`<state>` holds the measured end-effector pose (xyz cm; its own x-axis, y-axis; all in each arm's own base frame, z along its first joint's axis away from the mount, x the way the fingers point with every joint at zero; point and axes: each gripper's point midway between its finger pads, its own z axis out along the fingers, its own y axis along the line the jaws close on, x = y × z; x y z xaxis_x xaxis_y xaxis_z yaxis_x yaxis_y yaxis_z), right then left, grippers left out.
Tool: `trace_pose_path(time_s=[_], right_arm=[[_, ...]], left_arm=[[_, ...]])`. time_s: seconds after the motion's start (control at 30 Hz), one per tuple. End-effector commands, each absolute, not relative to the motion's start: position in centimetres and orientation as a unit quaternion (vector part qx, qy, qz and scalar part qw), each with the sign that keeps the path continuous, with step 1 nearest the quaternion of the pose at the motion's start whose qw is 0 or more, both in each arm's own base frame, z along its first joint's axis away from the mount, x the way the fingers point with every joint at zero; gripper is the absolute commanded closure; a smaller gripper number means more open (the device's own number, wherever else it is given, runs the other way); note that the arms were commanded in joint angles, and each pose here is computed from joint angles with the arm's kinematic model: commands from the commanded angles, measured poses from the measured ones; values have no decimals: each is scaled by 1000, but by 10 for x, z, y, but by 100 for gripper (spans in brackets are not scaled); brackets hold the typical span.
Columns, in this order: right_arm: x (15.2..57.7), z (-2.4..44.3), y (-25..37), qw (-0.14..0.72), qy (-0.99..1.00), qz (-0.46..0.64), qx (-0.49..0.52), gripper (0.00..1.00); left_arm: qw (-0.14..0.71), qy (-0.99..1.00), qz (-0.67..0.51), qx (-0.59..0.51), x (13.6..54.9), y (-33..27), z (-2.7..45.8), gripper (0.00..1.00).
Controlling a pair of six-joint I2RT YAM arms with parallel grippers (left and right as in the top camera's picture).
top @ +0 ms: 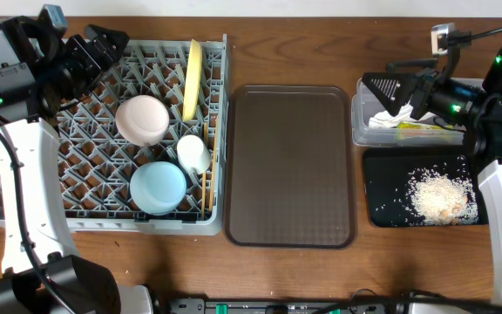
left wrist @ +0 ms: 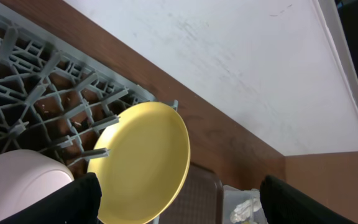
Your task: Sort waste into correct bins and load items into the dishwasher
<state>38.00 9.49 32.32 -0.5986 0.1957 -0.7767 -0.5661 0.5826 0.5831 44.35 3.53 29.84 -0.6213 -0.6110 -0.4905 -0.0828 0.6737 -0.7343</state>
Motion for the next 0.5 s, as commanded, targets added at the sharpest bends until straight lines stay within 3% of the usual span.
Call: trace_pose_path(time_s=[0.0,0.17,0.3,0.47], right_arm=[[380,323,95,434,777,438,-125,1],[380,323,95,436,777,437,-125,1],[386,306,73,448,818,351,-86,1],[361,314,51,462,848,256,-31,1]], left_arm=[[384,833,-341,-207,445,37,298,15],[384,833,-341,-207,445,37,298,14],[384,833,-340,-207,445,37,298,14],[384,833,-340,-207,445,37,298,13]])
